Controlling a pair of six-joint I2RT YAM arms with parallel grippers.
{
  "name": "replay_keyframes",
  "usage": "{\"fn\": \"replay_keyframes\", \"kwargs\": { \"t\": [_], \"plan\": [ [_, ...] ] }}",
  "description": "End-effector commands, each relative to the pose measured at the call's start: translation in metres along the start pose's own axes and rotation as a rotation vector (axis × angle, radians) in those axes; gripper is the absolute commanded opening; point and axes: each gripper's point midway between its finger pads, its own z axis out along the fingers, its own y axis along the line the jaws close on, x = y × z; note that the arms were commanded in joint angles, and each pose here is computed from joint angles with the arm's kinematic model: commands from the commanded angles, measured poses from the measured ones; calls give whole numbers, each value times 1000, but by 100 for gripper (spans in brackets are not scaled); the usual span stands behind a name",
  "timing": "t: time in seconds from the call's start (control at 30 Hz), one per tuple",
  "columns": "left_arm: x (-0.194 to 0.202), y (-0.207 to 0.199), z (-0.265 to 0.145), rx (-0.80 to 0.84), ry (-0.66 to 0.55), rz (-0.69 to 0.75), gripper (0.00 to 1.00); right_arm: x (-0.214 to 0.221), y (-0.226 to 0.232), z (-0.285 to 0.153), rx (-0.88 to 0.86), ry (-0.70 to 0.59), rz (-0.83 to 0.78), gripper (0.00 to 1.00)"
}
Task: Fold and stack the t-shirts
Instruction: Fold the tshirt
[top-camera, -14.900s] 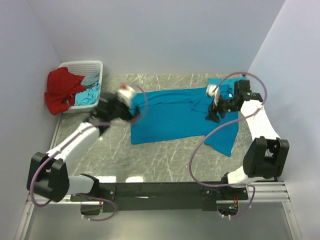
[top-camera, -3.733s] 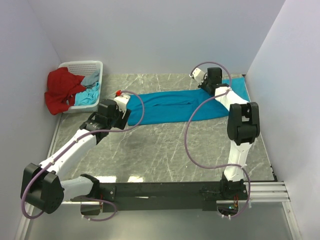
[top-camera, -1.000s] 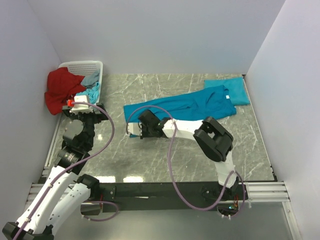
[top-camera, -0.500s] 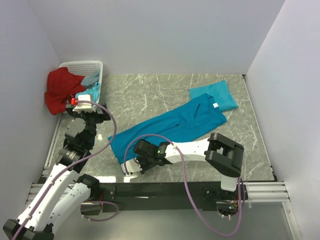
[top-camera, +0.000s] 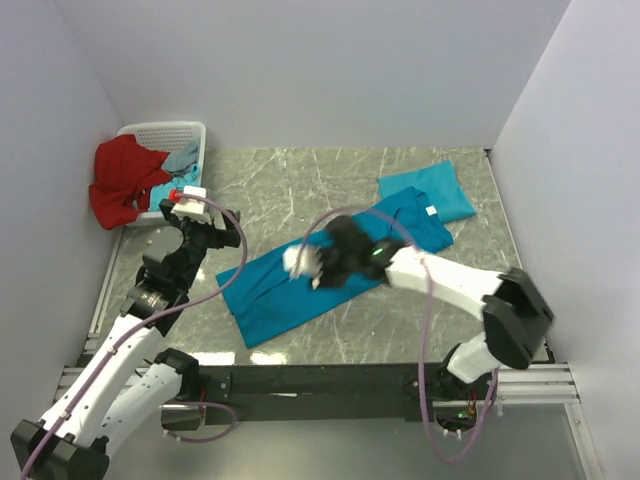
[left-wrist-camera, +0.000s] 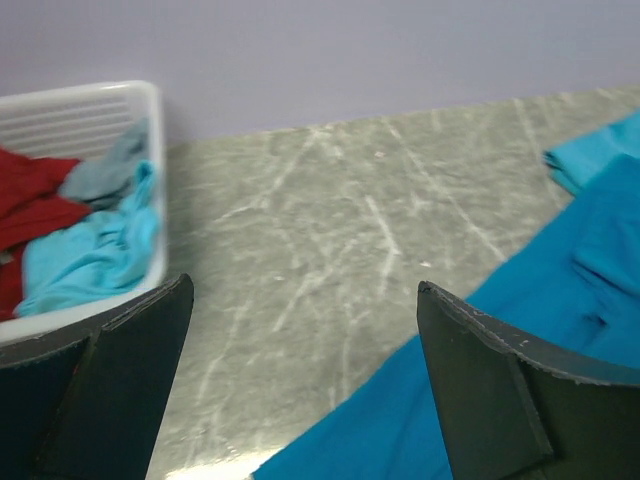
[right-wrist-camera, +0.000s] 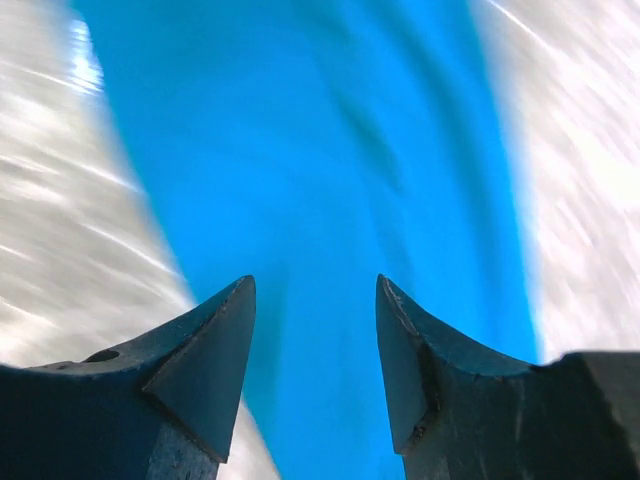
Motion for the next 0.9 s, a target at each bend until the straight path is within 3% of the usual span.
{"fn": "replay_keyframes", "kwargs": {
  "t": [0.0, 0.13, 0.2, 0.23, 0.33, 0.4, 0.47, 0.57, 0.63, 0.87],
  "plan": [
    [-10, -36, 8, 191, -19, -43, 99, 52, -37, -57, 113, 0, 205, 58],
    [3, -90, 31, 456, 125, -68, 99, 133, -81, -106, 356, 49, 554, 56],
    [29, -130, 46, 653, 298, -104, 99, 171, -101, -124, 458, 73, 707, 55],
    [37, -144, 51, 716, 356, -126, 98, 206, -109, -145, 541, 88, 860, 55],
    [74, -185, 77, 822, 556, -155, 95, 287, -130, -190, 727, 147, 1172, 56],
    [101, -211, 97, 850, 656, -135, 95, 323, -147, -207, 795, 193, 1279, 56],
    [142, -224, 114, 844, 758, -100, 92, 358, -161, -220, 844, 226, 1362, 57],
    [146, -238, 137, 862, 767, -95, 91, 388, -179, -241, 912, 258, 1421, 59],
    [160, -245, 152, 873, 785, -104, 91, 408, -182, -232, 902, 259, 1472, 65],
    [186, -263, 180, 903, 809, -114, 89, 449, -203, -244, 947, 220, 1563, 66]
  ]
}}
